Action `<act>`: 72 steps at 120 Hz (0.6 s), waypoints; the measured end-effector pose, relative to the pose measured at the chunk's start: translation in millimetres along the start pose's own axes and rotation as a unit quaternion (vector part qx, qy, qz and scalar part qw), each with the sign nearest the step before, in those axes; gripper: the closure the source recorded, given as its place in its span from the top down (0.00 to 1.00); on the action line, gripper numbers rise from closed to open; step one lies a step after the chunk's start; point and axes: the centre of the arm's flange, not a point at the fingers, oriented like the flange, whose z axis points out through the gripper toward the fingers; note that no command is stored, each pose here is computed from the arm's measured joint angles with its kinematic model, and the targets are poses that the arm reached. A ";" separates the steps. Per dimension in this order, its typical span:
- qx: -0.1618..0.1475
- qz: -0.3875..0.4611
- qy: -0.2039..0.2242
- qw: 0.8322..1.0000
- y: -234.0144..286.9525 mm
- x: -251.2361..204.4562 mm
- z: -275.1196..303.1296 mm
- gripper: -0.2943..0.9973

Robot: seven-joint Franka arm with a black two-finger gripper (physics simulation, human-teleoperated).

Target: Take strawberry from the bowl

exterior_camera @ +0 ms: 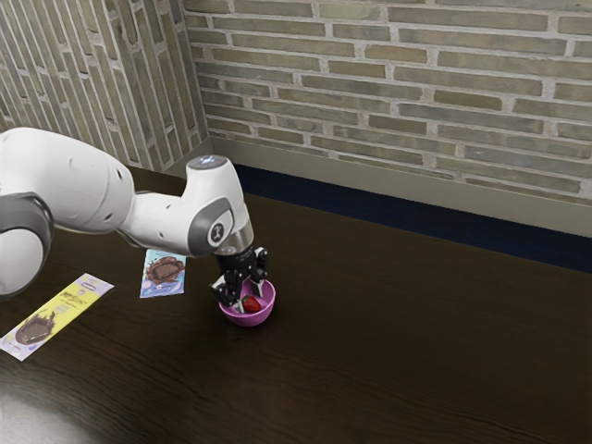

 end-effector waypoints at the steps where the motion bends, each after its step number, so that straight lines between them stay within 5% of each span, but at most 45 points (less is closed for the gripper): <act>1: 0.000 0.000 0.000 1.000 0.0 -0.1 0.2 0.50; 72: 0.001 0.008 0.000 1.000 0.5 -1.0 10.3 0.51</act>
